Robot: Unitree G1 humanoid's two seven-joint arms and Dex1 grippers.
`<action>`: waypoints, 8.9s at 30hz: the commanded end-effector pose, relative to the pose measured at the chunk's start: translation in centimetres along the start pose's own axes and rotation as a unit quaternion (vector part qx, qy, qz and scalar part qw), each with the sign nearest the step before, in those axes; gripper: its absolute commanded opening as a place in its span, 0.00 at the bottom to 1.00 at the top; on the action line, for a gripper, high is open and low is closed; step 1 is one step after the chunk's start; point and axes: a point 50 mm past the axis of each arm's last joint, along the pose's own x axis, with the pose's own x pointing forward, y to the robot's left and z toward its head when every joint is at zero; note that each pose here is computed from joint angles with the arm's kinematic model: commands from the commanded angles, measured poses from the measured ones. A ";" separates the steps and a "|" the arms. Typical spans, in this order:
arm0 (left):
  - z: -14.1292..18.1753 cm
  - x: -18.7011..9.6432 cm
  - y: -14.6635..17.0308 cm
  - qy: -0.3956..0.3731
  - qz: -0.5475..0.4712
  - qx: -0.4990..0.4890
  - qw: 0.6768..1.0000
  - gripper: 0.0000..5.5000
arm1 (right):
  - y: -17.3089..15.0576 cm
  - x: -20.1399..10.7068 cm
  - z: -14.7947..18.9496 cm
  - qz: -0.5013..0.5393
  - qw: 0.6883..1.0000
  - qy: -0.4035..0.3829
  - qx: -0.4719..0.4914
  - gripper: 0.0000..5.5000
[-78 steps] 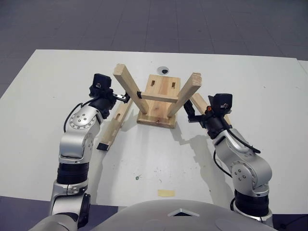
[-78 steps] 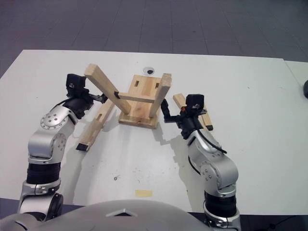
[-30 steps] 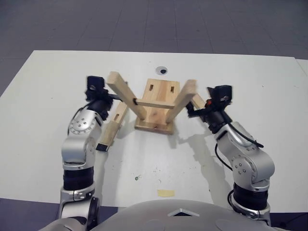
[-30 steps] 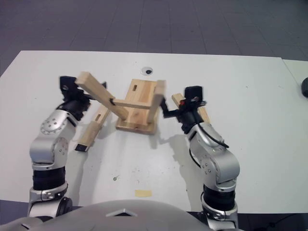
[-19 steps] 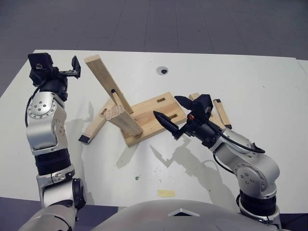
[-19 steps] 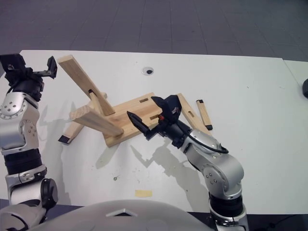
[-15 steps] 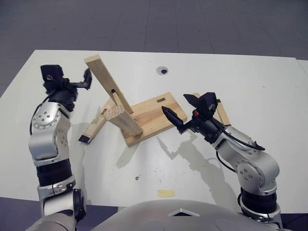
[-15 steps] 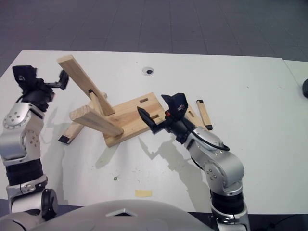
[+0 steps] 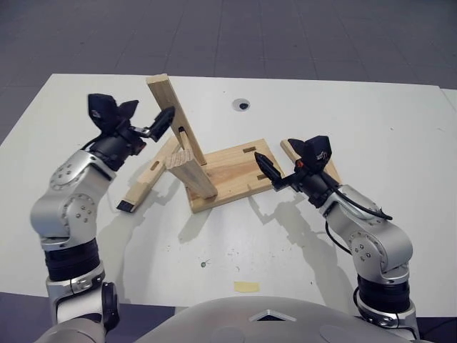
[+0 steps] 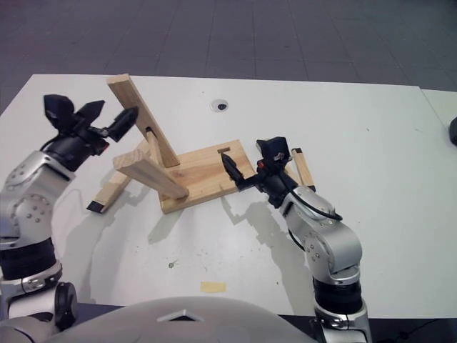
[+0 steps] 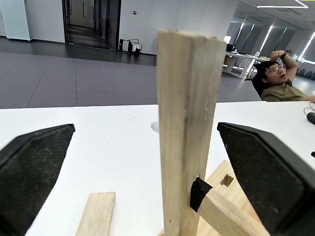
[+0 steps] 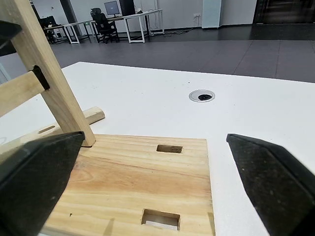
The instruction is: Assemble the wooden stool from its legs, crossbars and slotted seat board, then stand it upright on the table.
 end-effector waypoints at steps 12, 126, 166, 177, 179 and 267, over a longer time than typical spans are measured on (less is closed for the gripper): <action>1.6 10.9 -2.5 -0.005 -0.143 0.101 0.985 0.98 | 0.0 1.3 -1.0 0.002 0.999 0.024 -0.028 0.98; 7.5 5.7 -4.7 -0.133 -0.010 0.007 0.991 0.98 | -13.1 -6.0 -7.4 -0.203 0.952 0.228 0.033 0.93; 12.8 3.7 -4.3 -0.217 -0.084 -0.053 0.971 0.98 | -12.7 -2.6 3.0 -0.315 0.926 -0.134 -0.160 0.24; 11.4 3.9 -11.9 -0.158 -0.281 -0.225 0.919 0.98 | -0.4 1.0 9.9 -0.040 0.885 -0.353 -0.301 0.24; 11.1 4.1 -12.6 -0.142 -0.283 -0.223 0.922 0.98 | 0.4 1.3 9.4 -0.019 0.890 -0.350 -0.291 0.24; -3.7 -3.8 7.0 0.009 0.093 -0.055 0.994 0.08 | -5.6 -1.6 4.7 -0.188 0.925 -0.255 -0.210 0.98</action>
